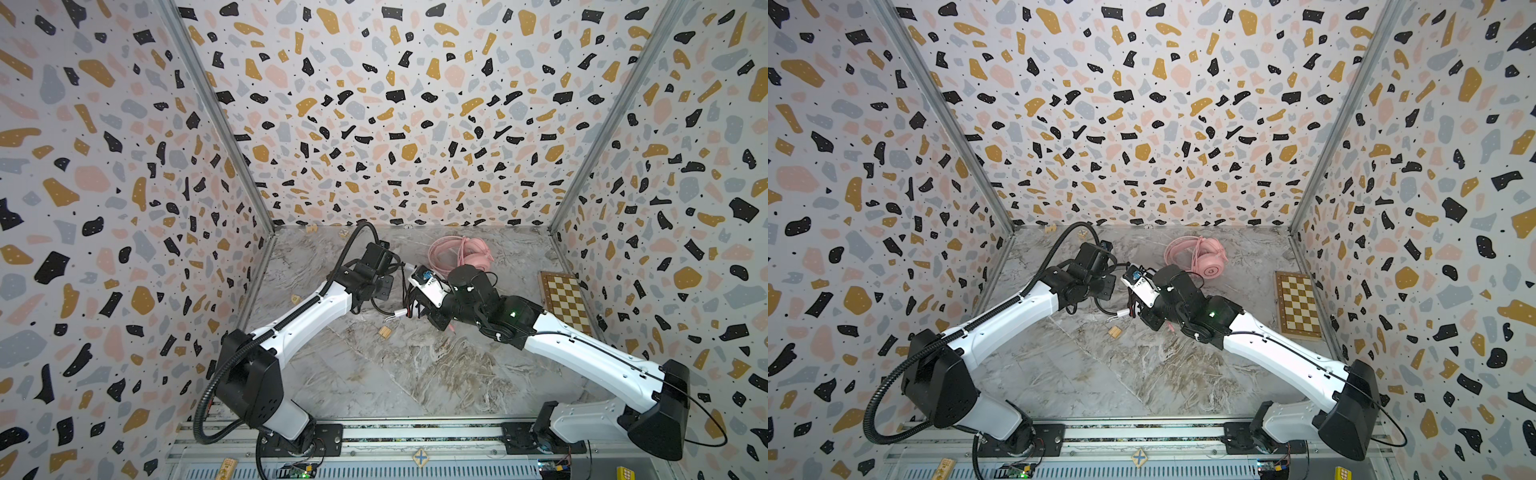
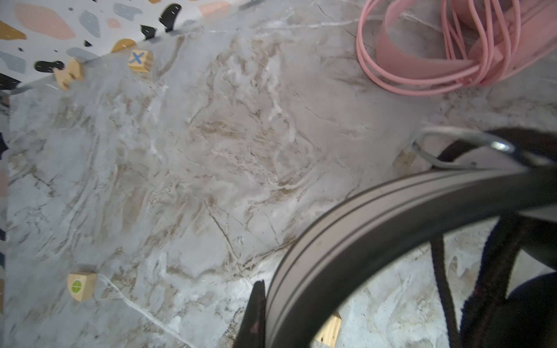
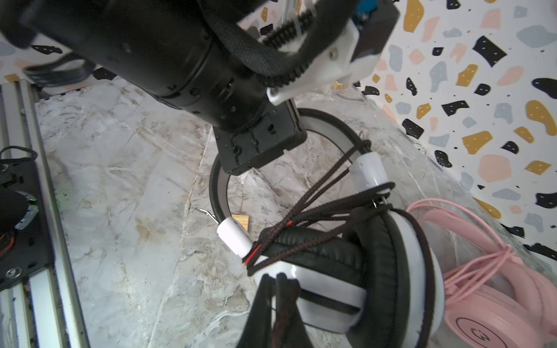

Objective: Wrap the headphones

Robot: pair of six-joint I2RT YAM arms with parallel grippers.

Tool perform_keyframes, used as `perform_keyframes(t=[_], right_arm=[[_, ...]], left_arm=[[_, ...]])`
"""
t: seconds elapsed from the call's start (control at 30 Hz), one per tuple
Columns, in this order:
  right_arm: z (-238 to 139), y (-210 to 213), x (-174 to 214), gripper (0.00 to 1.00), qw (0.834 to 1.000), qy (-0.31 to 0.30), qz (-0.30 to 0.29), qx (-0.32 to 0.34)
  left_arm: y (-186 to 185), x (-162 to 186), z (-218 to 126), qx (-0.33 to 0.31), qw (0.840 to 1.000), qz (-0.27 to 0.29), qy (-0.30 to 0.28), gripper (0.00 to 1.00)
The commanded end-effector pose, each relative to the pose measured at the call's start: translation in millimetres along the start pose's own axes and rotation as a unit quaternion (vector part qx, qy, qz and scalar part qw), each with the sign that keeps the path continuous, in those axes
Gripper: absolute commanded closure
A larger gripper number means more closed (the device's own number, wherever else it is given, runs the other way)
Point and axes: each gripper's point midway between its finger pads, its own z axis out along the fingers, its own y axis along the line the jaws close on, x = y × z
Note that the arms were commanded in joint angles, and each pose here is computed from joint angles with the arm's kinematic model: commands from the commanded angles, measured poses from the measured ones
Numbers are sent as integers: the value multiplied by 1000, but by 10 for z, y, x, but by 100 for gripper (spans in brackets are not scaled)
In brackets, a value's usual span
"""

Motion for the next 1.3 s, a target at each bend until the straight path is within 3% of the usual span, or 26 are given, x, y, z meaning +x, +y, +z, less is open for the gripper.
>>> perform_keyframes(t=[0.0, 0.1, 0.27, 0.43, 0.7, 0.8, 0.87, 0.97, 1.13, 1.23, 1.27], right_arm=[[-314, 142, -588, 92, 993, -107, -12, -46], [-334, 284, -601, 92, 989, -120, -2, -88], [-319, 454, -588, 93, 985, -122, 7, -123], [-286, 670, -571, 93, 977, -132, 18, -167], [-223, 727, -529, 94, 976, -130, 22, -174], [-274, 791, -603, 94, 970, -142, 19, -195], [-276, 841, -619, 94, 968, -145, 21, -205], [-244, 917, -596, 94, 964, -149, 30, -219], [-137, 997, -361, 95, 960, -155, 53, -228], [-118, 972, -233, 95, 966, -131, 53, -216], [-150, 959, -223, 95, 967, -132, 54, -213]], left_arm=[[-217, -135, -34, 59, 998, 3, -31, 100], [-405, -238, -46, 116, 992, -16, -46, 100], [-567, -487, -74, 158, 984, -49, -59, 100], [-823, -737, -112, 240, 964, -93, -65, 100], [-778, -860, -141, 252, 955, -135, -76, 100], [-784, -965, -183, 292, 939, -159, -88, 100], [-630, -1016, -150, 275, 941, -174, -88, 100], [-606, -1138, -240, 300, 927, -196, -109, 100], [-575, -1345, -403, 318, 907, -241, -133, 100], [-422, -1386, -397, 276, 922, -232, -142, 100], [-368, -1392, -377, 275, 920, -240, -145, 100]])
